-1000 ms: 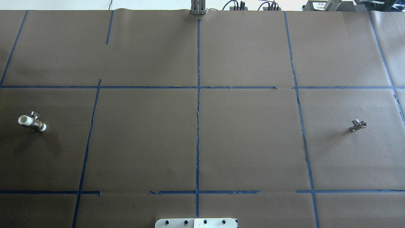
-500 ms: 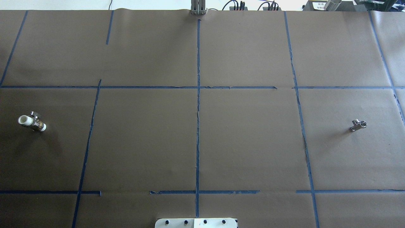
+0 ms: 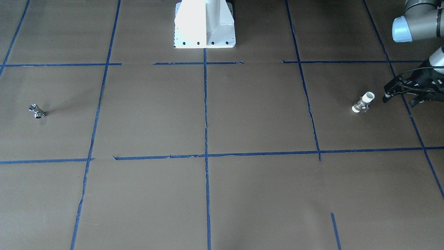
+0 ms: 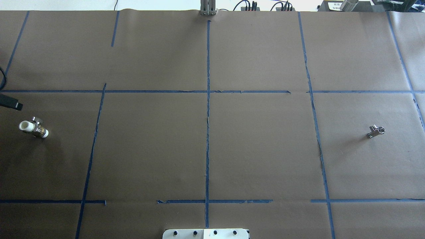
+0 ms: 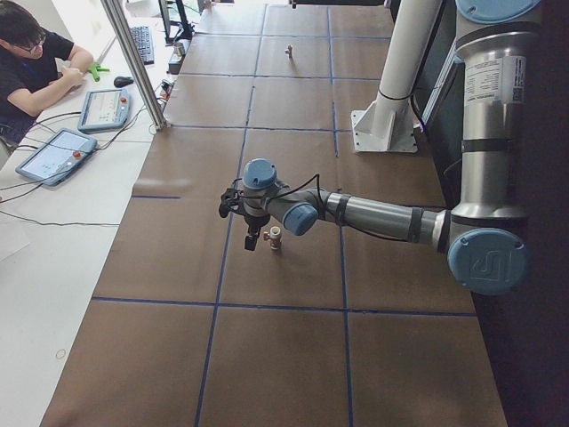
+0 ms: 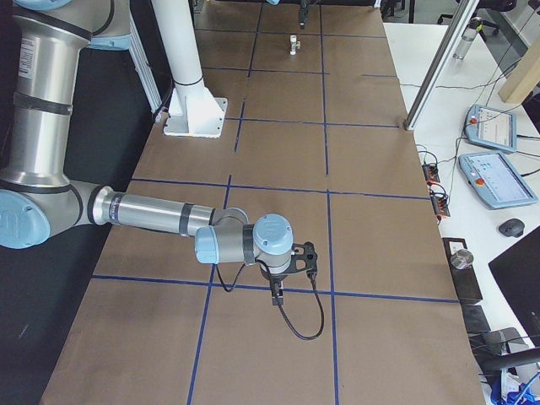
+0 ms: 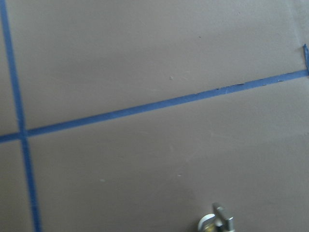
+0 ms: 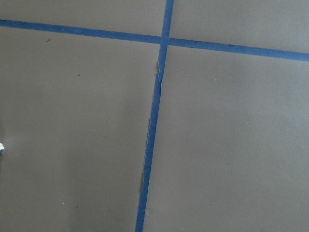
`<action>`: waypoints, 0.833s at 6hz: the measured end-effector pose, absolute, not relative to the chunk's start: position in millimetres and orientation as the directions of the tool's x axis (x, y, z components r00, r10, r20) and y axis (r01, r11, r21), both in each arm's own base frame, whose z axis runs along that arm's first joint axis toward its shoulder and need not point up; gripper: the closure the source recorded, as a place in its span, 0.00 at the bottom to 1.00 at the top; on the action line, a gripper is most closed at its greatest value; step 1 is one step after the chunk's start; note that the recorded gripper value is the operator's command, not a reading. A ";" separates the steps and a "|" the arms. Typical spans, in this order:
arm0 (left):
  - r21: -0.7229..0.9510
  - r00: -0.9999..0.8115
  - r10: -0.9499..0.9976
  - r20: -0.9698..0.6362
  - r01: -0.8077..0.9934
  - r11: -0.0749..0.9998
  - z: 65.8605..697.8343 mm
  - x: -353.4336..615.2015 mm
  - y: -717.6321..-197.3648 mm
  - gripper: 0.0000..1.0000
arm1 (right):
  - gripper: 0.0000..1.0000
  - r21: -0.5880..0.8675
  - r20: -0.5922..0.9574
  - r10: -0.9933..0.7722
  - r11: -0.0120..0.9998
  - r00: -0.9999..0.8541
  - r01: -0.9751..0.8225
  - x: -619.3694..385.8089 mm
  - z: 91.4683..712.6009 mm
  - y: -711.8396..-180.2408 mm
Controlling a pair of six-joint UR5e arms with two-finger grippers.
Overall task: Assemble PPR valve and pipe with both arms
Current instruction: 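Lower the left gripper onto the white-and-chrome valve and grasp it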
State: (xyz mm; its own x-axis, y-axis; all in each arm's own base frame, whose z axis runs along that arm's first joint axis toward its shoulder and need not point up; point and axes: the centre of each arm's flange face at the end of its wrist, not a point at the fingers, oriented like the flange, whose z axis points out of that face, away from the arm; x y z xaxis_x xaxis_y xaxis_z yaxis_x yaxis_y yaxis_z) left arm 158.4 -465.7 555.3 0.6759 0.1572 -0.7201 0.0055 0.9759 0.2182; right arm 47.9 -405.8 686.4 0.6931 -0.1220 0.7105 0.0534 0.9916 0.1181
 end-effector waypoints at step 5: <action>0.201 0.685 0.141 -0.714 0.007 0.980 558.0 203.1 -436.7 0.00 | 0.00 0.113 0.711 -0.119 0.992 0.693 0.054 48.0 688.4 -403.7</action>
State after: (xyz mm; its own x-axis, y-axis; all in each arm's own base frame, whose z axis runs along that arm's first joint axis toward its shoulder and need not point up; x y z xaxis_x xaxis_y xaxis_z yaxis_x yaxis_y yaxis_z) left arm 203.1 -436.7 558.0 0.6854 0.1415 -0.7143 0.0073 0.9796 0.2010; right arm 48.0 -403.7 688.4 0.6931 -0.1187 0.7110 0.0536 0.9921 0.1135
